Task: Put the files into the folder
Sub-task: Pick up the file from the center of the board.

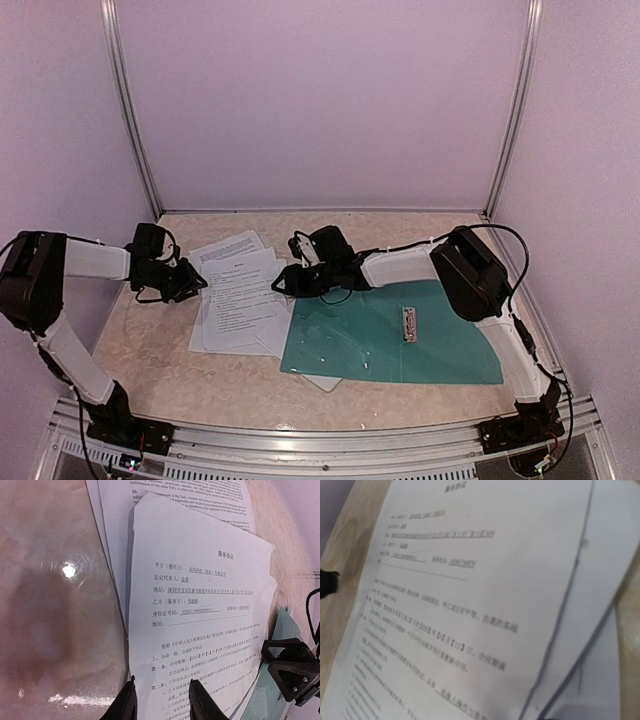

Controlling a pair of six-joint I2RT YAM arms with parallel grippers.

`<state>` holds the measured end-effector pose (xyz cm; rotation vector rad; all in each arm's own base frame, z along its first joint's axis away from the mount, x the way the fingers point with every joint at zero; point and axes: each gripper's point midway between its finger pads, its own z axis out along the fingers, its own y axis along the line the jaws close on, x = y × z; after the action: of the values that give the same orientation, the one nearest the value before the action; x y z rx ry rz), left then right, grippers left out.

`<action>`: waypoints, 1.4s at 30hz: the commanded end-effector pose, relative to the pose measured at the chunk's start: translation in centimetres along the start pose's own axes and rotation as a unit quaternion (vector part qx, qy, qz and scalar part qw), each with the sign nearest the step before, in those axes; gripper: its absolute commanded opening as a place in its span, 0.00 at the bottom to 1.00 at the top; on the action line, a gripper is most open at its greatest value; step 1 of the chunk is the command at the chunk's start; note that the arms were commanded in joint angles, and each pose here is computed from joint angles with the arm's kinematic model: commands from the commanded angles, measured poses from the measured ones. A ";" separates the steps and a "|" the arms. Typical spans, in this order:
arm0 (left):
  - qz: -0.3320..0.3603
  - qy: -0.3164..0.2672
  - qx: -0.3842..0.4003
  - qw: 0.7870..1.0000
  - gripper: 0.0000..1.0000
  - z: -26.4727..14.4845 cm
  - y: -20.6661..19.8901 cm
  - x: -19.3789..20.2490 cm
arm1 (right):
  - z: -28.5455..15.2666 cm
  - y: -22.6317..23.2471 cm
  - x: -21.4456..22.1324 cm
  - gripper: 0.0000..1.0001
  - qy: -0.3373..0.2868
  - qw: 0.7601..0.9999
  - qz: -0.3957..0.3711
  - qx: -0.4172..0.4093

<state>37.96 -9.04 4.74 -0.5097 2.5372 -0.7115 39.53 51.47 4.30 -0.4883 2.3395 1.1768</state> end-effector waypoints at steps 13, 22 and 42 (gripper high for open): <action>-0.004 0.022 -0.043 0.999 0.47 1.6 2.0 0.4 | 0.5 -1.5 1.9 0.50 0.020 0.999 0.029 0.037; -0.051 0.104 0.013 0.993 0.41 4.5 1.3 3.1 | 0.7 -2.0 2.4 0.49 0.025 0.998 0.030 0.043; -0.045 0.075 0.041 0.995 0.24 1.0 0.4 4.5 | 1.0 -1.9 2.7 0.48 0.030 0.998 0.026 0.039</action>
<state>35.77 -10.88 2.31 -0.5486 2.6151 -0.8866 39.59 51.34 4.32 -0.4355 2.3575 1.1558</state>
